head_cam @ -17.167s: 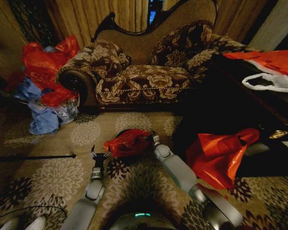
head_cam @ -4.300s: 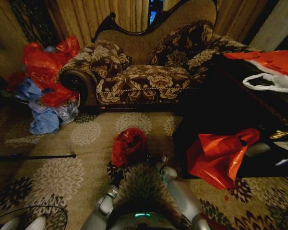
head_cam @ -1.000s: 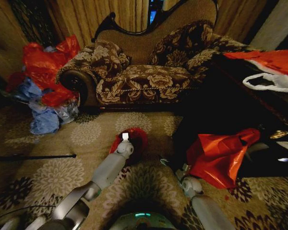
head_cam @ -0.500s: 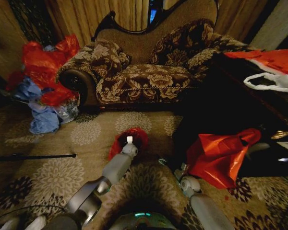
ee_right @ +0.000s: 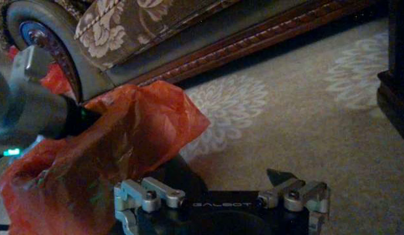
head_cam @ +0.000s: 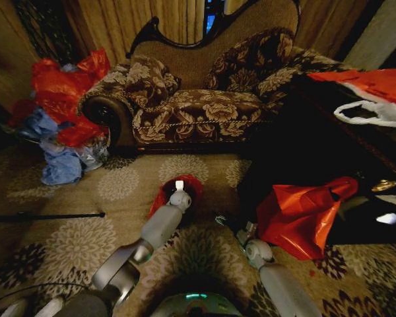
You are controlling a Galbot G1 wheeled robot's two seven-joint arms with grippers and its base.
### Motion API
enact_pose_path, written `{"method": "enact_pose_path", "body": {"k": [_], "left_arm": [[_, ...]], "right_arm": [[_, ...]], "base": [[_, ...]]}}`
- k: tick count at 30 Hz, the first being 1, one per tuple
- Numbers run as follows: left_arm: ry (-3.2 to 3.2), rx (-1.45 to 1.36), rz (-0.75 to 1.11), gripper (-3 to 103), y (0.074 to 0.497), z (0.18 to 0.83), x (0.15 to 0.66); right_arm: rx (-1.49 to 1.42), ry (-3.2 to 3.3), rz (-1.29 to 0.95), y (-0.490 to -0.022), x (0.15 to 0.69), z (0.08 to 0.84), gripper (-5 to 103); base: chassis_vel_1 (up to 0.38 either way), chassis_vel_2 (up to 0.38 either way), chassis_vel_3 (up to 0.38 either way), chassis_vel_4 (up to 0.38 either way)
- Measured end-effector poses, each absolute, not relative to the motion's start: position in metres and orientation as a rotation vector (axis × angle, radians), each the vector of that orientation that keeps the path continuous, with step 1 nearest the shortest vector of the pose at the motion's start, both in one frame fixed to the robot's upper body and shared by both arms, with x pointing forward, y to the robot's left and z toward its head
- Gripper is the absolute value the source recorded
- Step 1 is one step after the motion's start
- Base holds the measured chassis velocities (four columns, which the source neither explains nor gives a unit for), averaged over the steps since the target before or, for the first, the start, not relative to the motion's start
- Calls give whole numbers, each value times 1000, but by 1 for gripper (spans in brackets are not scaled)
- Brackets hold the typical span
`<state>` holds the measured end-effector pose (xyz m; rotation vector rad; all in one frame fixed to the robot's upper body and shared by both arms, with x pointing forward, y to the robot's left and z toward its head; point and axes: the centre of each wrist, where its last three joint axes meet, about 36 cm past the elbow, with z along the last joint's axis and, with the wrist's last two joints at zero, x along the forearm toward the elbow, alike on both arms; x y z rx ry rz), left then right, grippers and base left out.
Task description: Place a garbage bag over the trash bin.
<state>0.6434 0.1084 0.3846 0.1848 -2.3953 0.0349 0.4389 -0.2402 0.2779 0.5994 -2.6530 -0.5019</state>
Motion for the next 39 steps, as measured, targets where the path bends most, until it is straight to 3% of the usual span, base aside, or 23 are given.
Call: {"method": "enact_pose_path", "body": {"k": [6, 20, 29, 39], "left_arm": [[-2258, 190, -2, 0, 135, 388, 658], [-2114, 264, 51, 0, 124, 382, 694], [-2065, 324, 53, 0, 144, 364, 689], [-2019, 301, 17, 0, 127, 330, 661]], "right_arm": [[648, -2642, -517, -233, 442, 279, 100], [675, -2626, -533, -236, 446, 273, 100], [674, -2622, -533, -243, 447, 272, 100], [675, -2628, -530, -246, 449, 275, 100]], "base": [[0, 0, 0, 0], [0, 0, 0, 0], [0, 0, 0, 0], [0, 0, 0, 0]]}}
